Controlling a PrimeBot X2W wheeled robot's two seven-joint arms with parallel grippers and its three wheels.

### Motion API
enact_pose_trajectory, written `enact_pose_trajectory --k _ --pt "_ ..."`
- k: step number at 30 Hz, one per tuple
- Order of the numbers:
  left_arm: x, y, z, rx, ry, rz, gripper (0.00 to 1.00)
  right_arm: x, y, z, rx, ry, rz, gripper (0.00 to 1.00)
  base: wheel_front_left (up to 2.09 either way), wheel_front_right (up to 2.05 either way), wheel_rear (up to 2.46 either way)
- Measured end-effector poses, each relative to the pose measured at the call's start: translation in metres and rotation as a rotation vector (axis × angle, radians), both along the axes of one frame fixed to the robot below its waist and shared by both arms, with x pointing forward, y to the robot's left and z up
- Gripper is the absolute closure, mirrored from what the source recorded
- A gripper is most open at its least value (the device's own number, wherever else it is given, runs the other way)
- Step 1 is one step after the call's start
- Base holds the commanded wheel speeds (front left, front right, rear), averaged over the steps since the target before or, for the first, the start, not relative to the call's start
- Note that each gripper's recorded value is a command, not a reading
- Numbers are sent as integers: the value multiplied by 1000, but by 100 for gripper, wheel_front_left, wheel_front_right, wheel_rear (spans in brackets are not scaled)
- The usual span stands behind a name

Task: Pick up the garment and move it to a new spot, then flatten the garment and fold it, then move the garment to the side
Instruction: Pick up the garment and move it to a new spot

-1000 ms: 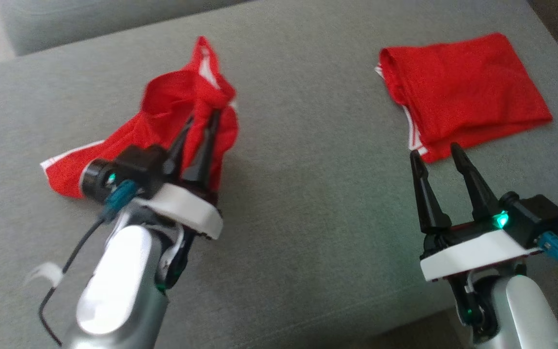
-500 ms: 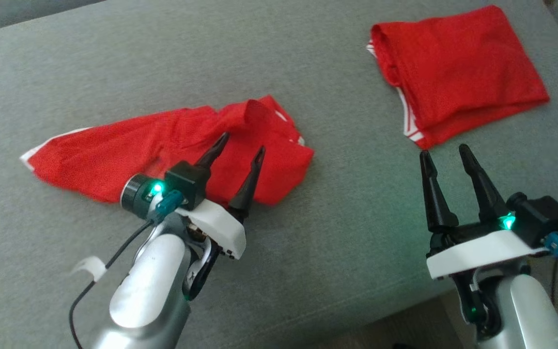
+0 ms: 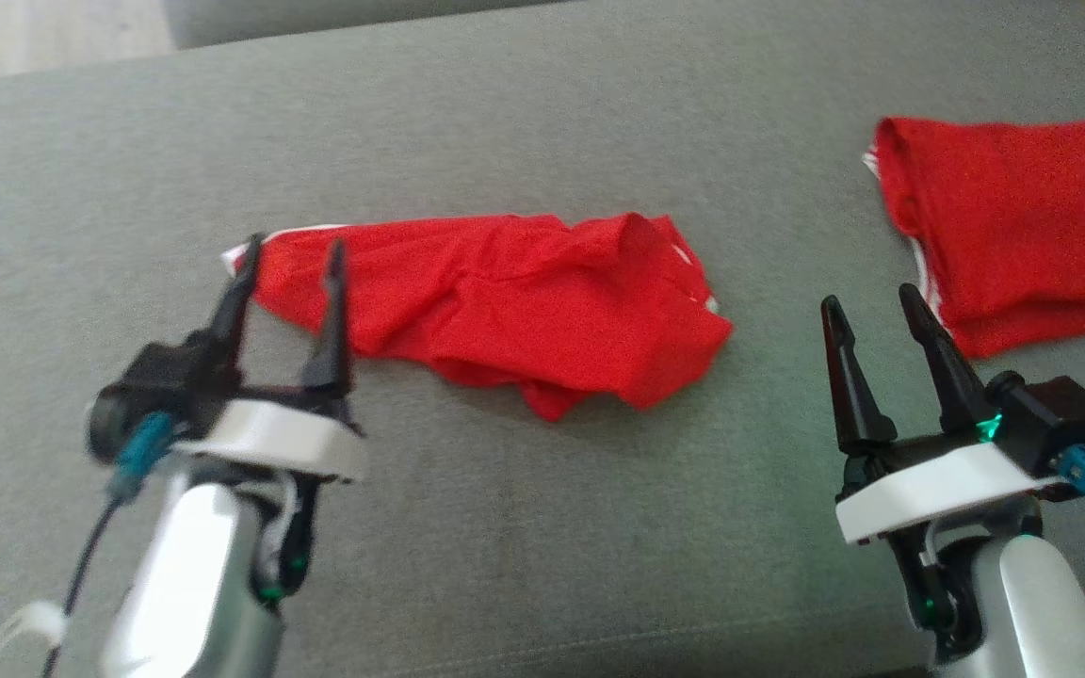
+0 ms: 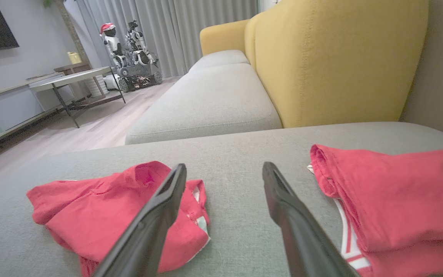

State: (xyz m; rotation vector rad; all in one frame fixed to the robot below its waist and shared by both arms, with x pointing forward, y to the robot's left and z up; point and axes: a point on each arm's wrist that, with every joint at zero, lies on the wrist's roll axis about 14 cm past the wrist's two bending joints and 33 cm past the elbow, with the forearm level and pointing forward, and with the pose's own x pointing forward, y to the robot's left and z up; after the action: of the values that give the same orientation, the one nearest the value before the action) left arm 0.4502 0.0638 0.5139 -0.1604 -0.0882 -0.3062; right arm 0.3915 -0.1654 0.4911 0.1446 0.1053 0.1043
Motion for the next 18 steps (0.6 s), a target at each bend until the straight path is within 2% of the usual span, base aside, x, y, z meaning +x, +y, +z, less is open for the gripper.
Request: enact_pose_trajectory --k 4,9,18 --pt "-13 48 4 16 -10 121 0 4 17 7 1 -13 52 0 0 0 0" --pt "-38 83 2 26 5 205 0 1 29 17 0 -33 88 0 0 0 0" --pt "-75 101 -7 36 43 235 0 -13 35 22 -2 -36 107 0 0 0 0"
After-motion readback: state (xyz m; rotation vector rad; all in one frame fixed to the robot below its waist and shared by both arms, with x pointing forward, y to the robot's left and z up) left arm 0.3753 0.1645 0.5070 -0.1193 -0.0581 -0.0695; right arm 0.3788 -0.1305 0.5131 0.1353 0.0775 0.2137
